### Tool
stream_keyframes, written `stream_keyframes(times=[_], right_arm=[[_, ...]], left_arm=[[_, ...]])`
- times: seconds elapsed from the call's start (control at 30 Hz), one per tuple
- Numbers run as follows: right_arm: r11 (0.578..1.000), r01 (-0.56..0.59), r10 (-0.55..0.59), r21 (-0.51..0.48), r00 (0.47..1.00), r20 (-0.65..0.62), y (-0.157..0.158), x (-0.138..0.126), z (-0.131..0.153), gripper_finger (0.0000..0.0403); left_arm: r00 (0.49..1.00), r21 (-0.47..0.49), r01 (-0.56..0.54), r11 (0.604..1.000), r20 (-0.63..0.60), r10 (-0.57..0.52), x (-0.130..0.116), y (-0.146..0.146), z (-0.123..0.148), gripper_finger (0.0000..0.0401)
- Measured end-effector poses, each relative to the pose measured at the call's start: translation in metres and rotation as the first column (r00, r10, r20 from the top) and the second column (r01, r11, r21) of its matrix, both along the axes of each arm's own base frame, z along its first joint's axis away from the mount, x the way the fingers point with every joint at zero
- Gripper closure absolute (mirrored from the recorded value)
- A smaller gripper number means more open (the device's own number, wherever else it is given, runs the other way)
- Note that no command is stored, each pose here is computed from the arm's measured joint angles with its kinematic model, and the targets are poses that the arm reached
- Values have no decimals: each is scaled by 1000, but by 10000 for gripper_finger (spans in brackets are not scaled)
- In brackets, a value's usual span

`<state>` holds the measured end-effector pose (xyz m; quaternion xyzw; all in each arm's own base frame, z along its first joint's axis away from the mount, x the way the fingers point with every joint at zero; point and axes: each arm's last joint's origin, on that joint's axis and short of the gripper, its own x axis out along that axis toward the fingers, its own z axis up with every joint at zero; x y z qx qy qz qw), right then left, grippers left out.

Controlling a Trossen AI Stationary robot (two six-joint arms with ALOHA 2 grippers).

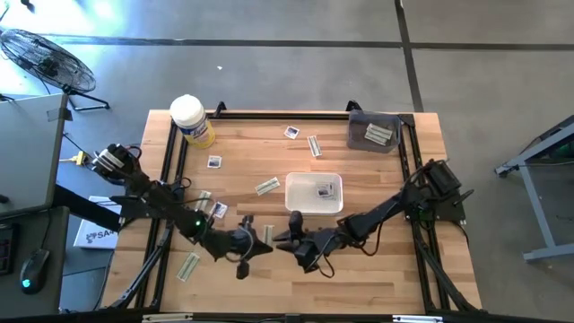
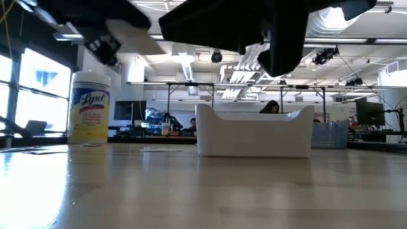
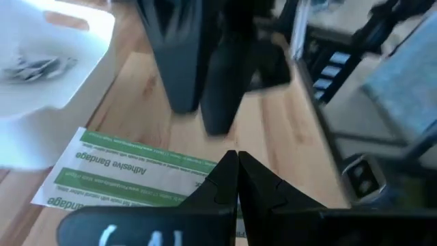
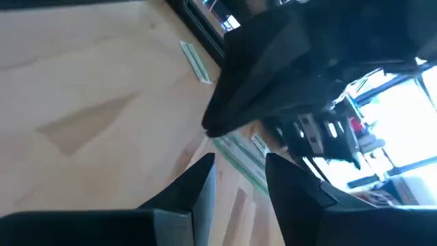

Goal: Pick & Place First Aid Supplies
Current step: Put the green bandage into the black bin

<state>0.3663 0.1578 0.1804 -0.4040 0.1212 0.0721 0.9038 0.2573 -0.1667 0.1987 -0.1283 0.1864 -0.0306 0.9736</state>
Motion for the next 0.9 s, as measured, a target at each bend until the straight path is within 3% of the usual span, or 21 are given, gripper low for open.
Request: stream_keyframes(times=[0.13, 0.27, 0.43, 0.67, 0.9], right_arm=[[996, 6, -7, -94, 1000, -1, -2, 1, -2, 279], [992, 34, -34, -124, 999, -2, -2, 0, -2, 279], [994, 64, -64, -90, 998, 1, -5, 1, -2, 291], [997, 83, -83, -6, 997, -3, -8, 3, -2, 391], [987, 158, -158, -11, 987, -6, -11, 3, -3, 400]], left_arm=[[999, -63, 29, 998, 33, -27, 10, 11, 5, 401], [997, -106, 64, 992, 60, -58, 17, 20, 9, 401], [996, -112, 73, 991, 63, -66, 19, 22, 10, 401], [992, -84, 87, 993, 95, -79, 19, 21, 12, 401], [984, -96, 146, 985, 117, -135, 18, 20, 17, 400]])
